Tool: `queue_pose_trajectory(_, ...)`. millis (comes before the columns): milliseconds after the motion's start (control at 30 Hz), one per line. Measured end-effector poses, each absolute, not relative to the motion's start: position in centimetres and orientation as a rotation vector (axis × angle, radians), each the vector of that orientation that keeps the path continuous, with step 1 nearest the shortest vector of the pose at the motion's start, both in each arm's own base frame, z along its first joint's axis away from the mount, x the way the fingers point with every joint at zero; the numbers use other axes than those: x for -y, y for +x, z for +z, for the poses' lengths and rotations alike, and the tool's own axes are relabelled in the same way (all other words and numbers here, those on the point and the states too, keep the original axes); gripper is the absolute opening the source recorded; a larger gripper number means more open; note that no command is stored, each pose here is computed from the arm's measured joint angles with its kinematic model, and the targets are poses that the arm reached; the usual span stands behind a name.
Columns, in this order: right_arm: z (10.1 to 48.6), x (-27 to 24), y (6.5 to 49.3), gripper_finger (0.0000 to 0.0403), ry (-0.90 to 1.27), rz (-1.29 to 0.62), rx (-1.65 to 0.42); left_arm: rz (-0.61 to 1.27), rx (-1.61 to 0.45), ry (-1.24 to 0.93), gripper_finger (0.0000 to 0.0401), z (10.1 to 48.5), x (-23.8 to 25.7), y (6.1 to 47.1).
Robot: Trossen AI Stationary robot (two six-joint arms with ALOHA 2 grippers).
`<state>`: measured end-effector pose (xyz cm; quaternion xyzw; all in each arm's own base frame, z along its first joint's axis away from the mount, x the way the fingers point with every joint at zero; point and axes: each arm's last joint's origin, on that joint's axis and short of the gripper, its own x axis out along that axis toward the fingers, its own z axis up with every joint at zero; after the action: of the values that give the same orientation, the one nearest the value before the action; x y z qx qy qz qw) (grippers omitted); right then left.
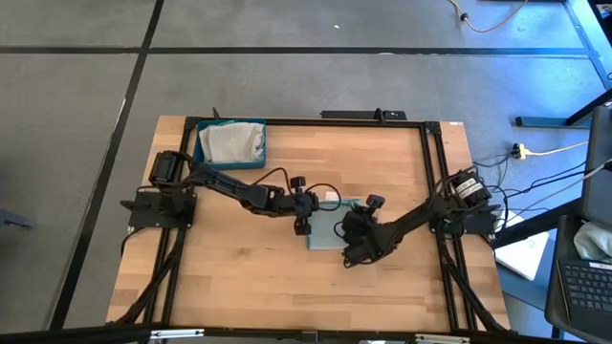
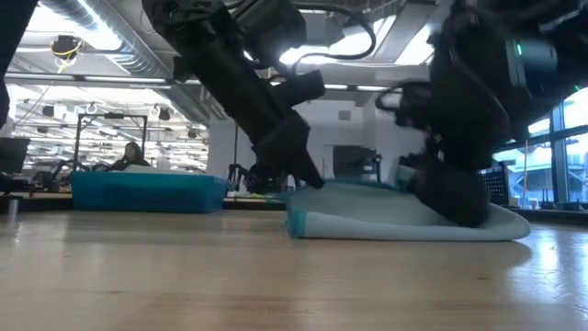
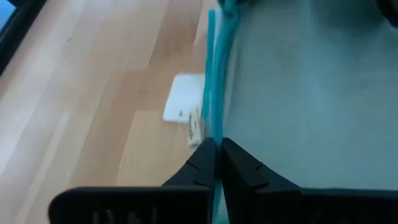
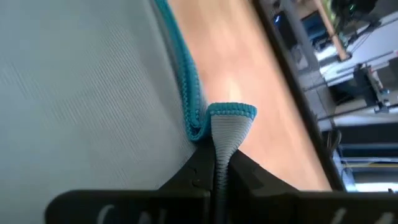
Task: Fold microfiber towels
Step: Fold the light blue towel, then put the light blue towel into the blue bin
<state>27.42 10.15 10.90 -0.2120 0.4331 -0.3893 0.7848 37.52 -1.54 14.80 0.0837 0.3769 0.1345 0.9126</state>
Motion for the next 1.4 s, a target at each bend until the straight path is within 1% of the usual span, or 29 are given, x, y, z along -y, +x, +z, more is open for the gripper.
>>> queue_pose_trajectory(100,10.3,-9.7,27.0,0.0026,-0.456,-0.836,-0.965,0.294,-0.784,0.191,0.0021,14.8,1.6,37.3)
queue_pose_trajectory(233,10.1,-9.6,26.9,0.0053,-0.445,-0.840,-0.956,0.285,-0.777,0.187,0.0039,14.9,1.7,37.4)
queue_pose_trajectory(333,10.0,-9.8,26.9,0.0081,-0.440,-0.832,-0.950,0.283,-0.779,0.186,0.0049,14.9,1.7,37.4)
queue_pose_trajectory(500,10.4,-10.6,27.1,0.0139,-0.465,-0.829,-0.884,0.275,-0.775,0.175,0.0056,14.9,2.2,37.3)
queue_pose_trajectory(633,10.6,-11.4,26.8,0.0179,-0.529,-0.841,-0.805,0.175,-0.777,0.123,0.0057,14.8,4.0,37.2)
queue_pose_trajectory(733,10.8,-11.9,26.4,0.0197,-0.576,-0.837,-0.772,0.079,-0.756,0.099,0.0057,15.0,5.8,37.2)
queue_pose_trajectory(833,11.4,-12.4,26.1,0.0203,-0.613,-0.833,-0.741,0.011,-0.718,0.091,0.0057,15.2,7.3,37.2)
queue_pose_trajectory(933,12.6,-13.2,26.1,0.0204,-0.601,-0.816,-0.713,-0.007,-0.711,0.086,0.0057,15.3,8.1,37.1)
queue_pose_trajectory(1000,13.5,-13.7,26.1,0.0204,-0.557,-0.793,-0.703,-0.008,-0.716,0.084,0.0057,15.3,8.4,37.0)
queue_pose_trajectory(1067,14.3,-14.2,26.2,0.0204,-0.469,-0.753,-0.716,-0.008,-0.723,0.073,0.0057,15.2,8.6,36.9)
queue_pose_trajectory(1133,14.7,-14.7,26.2,0.0204,-0.385,-0.680,-0.765,-0.008,-0.733,0.066,0.0057,15.1,8.7,36.8)
queue_pose_trajectory(1233,14.9,-15.8,26.3,0.0204,-0.283,-0.516,-0.861,-0.009,-0.774,0.074,0.0057,14.5,9.1,36.6)
queue_pose_trajectory(1400,15.3,-18.0,26.4,0.0204,-0.190,-0.256,-0.916,-0.062,-0.812,0.188,0.0057,14.2,9.7,36.1)
